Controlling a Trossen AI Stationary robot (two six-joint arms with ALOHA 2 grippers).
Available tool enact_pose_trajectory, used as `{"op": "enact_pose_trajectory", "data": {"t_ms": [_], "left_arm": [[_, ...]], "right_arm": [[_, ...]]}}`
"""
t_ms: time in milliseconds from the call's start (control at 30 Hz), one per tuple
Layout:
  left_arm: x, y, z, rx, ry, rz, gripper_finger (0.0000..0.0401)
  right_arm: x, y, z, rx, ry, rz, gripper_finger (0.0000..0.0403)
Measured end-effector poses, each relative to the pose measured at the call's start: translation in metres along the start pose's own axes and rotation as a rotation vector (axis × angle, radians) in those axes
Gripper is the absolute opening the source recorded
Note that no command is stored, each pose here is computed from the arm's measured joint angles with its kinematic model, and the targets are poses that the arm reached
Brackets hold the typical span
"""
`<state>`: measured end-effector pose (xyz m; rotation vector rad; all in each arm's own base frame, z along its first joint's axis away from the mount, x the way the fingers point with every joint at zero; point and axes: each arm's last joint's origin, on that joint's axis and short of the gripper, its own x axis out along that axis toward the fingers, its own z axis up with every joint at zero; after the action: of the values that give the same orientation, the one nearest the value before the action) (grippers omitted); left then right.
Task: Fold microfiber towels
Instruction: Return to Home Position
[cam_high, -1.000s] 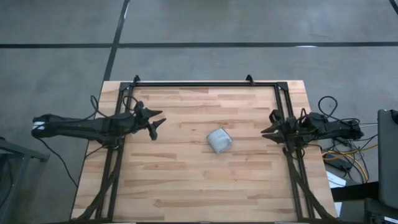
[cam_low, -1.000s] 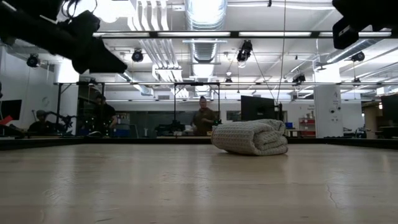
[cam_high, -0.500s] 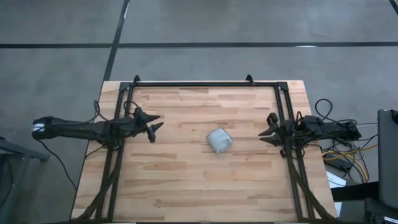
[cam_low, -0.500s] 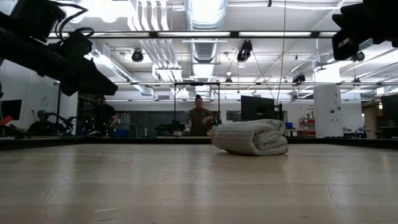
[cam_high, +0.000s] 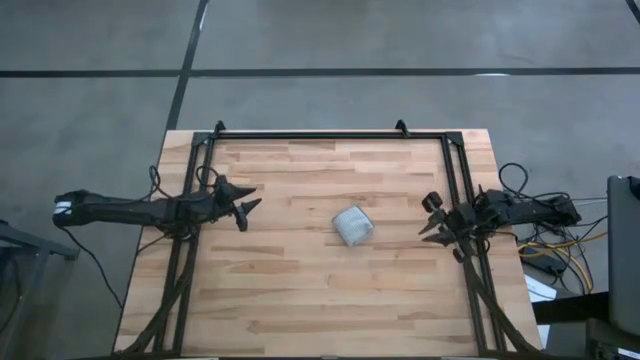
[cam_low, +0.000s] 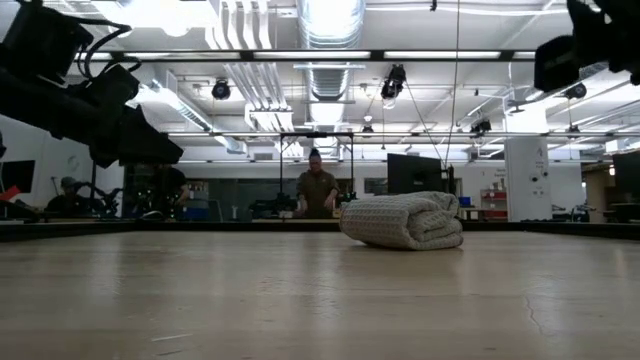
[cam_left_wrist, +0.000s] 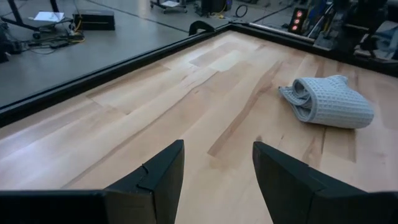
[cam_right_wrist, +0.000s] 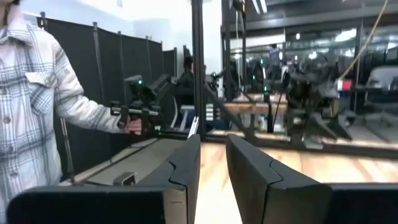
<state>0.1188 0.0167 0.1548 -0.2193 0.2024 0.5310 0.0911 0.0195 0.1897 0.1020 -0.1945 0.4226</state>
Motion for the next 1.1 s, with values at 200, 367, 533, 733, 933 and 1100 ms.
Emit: {"op": "enact_pose_trajectory", "data": {"t_ms": [200, 367, 533, 733, 933, 1100], "left_arm": [[-0.0005, 0.0024, -0.0097, -0.014, -0.019, -0.029, 0.0195], [-0.0009, 0.0023, -0.0103, 0.014, -0.011, -0.043, 0.0195], [-0.0009, 0.0023, -0.0106, 0.028, -0.008, -0.047, 0.0195], [-0.0009, 0.0017, -0.0109, 0.063, -0.004, -0.068, 0.0195], [-0.0024, -0.0019, -0.004, 0.086, -0.065, -0.157, 0.0195], [-0.0033, -0.0022, -0.0033, 0.138, -0.075, -0.174, 0.0195]], "right_arm": [[0.0001, -0.0005, -0.0039, 0.062, 0.004, -0.001, 0.0082], [0.0002, -0.0005, -0.0034, 0.03, -0.001, 0.0, 0.0079], [0.0003, -0.0005, -0.0032, 0.031, -0.002, 0.0, 0.007], [0.0002, -0.0005, -0.0034, 0.027, 0.0, 0.0, 0.0071], [0.0002, -0.0004, -0.0035, 0.095, 0.001, 0.002, 0.0079], [0.0003, -0.0005, -0.0037, 0.165, 0.003, 0.002, 0.0082]]}}
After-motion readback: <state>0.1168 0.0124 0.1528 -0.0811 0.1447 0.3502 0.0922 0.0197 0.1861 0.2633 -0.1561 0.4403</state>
